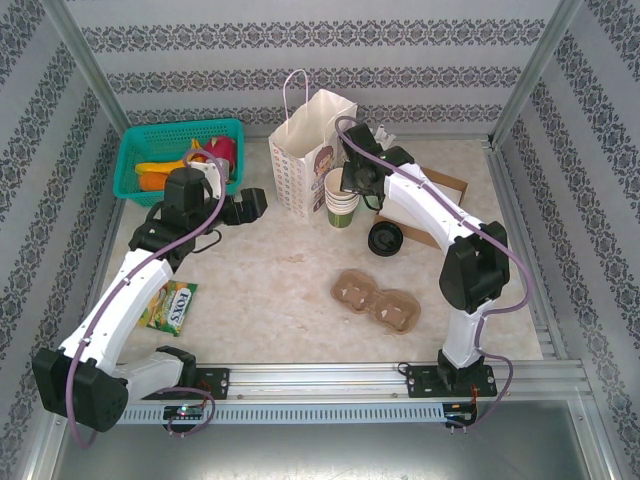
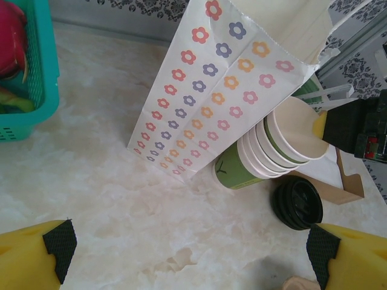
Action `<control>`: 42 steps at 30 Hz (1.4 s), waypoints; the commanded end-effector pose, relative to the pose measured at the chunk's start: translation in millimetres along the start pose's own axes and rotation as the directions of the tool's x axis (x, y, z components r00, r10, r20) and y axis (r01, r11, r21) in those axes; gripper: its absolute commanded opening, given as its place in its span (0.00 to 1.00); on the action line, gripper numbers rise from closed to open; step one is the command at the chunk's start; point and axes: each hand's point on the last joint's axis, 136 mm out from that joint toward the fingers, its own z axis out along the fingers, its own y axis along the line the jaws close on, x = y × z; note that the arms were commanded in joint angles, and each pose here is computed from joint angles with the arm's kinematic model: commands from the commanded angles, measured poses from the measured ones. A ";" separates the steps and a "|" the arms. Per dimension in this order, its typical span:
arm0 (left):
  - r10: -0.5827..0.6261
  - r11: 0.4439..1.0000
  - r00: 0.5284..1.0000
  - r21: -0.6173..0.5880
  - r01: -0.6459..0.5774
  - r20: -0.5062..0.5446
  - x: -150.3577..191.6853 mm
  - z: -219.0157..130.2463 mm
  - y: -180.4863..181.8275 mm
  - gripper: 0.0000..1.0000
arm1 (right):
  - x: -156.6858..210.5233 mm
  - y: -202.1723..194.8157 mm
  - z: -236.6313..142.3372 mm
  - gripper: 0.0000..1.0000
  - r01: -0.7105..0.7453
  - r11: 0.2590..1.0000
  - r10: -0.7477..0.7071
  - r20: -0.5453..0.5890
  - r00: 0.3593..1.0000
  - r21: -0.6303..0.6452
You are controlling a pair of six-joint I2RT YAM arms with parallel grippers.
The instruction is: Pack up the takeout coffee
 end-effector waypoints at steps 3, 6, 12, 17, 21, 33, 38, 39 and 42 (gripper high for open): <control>-0.041 0.999 0.999 0.011 0.041 0.009 -0.1 7.3 0.4 1.00 | -13.6 6.1 -21.0 0.00 0.018 0.999 -0.016 0.056 0.998 -0.036; -0.058 0.998 0.998 -0.003 0.058 0.001 1.6 10.7 3.3 1.00 | -15.3 7.3 -27.0 0.00 0.021 0.999 -0.019 0.054 0.998 -0.046; -0.086 0.996 0.996 0.001 0.086 -0.030 4.1 17.2 2.6 1.00 | -20.9 6.8 -44.6 0.00 0.028 0.998 -0.024 0.075 0.997 -0.056; -0.091 0.995 0.993 0.030 0.093 -0.069 11.5 26.3 -0.4 1.00 | -29.9 3.9 -70.6 0.00 0.042 0.997 -0.034 0.129 0.991 -0.059; -0.102 0.991 0.988 0.071 0.111 -0.120 19.8 35.2 -6.2 1.00 | -35.3 7.2 -95.7 0.00 0.081 0.994 -0.066 0.178 0.982 -0.078; -0.168 0.975 0.969 -0.178 0.135 -0.184 33.7 44.1 38.1 1.00 | 0.6 43.7 -146.7 0.00 0.240 0.954 -0.202 0.208 0.957 -0.177; -0.185 0.960 0.965 -0.246 0.136 -0.187 37.6 45.4 51.4 1.00 | 35.3 65.1 -127.9 0.00 0.253 0.945 -0.230 0.127 0.965 -0.208; -0.185 0.955 0.964 -0.265 0.131 -0.190 38.5 44.8 54.9 1.00 | 43.0 70.0 -120.4 0.00 0.261 0.942 -0.244 0.106 0.964 -0.210; -0.193 0.936 0.961 -0.332 0.119 -0.198 39.7 42.2 67.4 1.00 | 60.1 79.2 -101.9 0.00 0.263 0.943 -0.257 0.055 0.965 -0.203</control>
